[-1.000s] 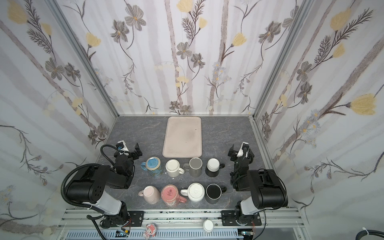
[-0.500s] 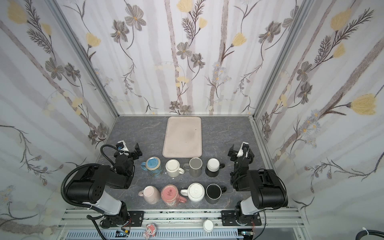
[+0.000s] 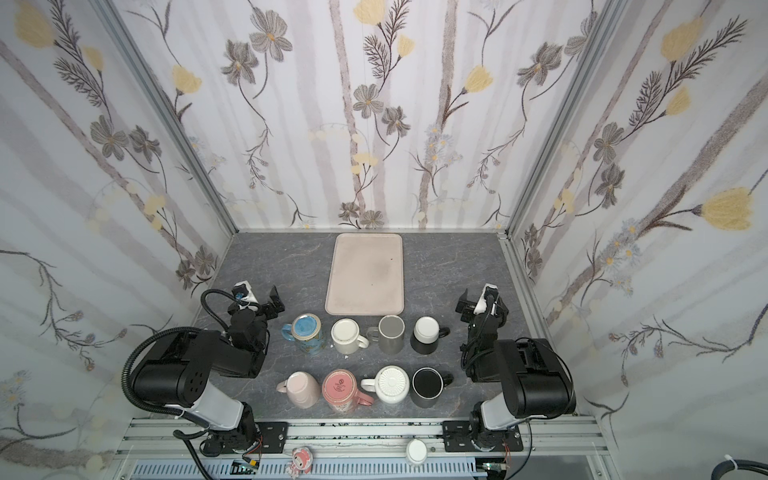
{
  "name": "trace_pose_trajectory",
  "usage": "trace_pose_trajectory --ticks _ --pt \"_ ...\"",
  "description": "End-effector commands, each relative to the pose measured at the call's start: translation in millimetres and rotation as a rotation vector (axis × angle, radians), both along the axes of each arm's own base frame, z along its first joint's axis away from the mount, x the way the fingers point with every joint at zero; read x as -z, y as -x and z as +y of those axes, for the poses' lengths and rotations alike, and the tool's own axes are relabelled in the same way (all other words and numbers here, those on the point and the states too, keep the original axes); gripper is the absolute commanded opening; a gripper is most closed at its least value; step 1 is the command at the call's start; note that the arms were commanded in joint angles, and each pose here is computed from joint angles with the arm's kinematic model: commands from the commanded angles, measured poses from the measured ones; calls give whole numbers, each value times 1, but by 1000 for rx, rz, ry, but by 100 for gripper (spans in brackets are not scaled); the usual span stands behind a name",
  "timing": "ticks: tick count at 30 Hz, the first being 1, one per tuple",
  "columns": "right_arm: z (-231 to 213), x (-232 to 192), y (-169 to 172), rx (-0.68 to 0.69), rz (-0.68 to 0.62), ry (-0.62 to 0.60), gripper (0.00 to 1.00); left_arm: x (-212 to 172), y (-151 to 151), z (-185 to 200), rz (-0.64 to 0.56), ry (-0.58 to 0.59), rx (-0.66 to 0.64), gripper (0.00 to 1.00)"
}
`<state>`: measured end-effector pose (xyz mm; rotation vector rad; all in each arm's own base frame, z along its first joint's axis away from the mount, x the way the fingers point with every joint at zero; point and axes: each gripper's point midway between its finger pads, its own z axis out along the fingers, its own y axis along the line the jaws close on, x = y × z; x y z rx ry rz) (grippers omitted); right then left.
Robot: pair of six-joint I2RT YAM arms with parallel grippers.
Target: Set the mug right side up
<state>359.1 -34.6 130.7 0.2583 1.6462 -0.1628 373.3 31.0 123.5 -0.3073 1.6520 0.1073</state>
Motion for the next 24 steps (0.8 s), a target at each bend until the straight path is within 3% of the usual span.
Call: trace_pose_trajectory --ticks 1,8,10,13,15,17,21,24 --pt "0 -7 -2 1 -29 -3 99 -8 -1 1 -35 6 -5 100" --pt "0 -14 11 6 -61 0 99 -26 11 3 -73 4 -28 100" --pt "0 -18 19 6 -100 3 100 -31 9 8 -33 23 -64 100" --pt "-2 -12 5 10 -52 -10 99 -46 6 9 -33 34 -71 100" --pt "8 -4 -12 -74 12 -12 99 -61 7 7 -70 42 -63 100" --pt "9 -10 -8 -88 -21 -8 100 -82 9 7 -116 70 -60 100" --pt "-5 -36 -4 51 -12 7 100 -113 13 2 -178 160 -27 100" --pt "-25 -45 -6 215 10 -70 100 -134 28 6 -289 249 -37 100"
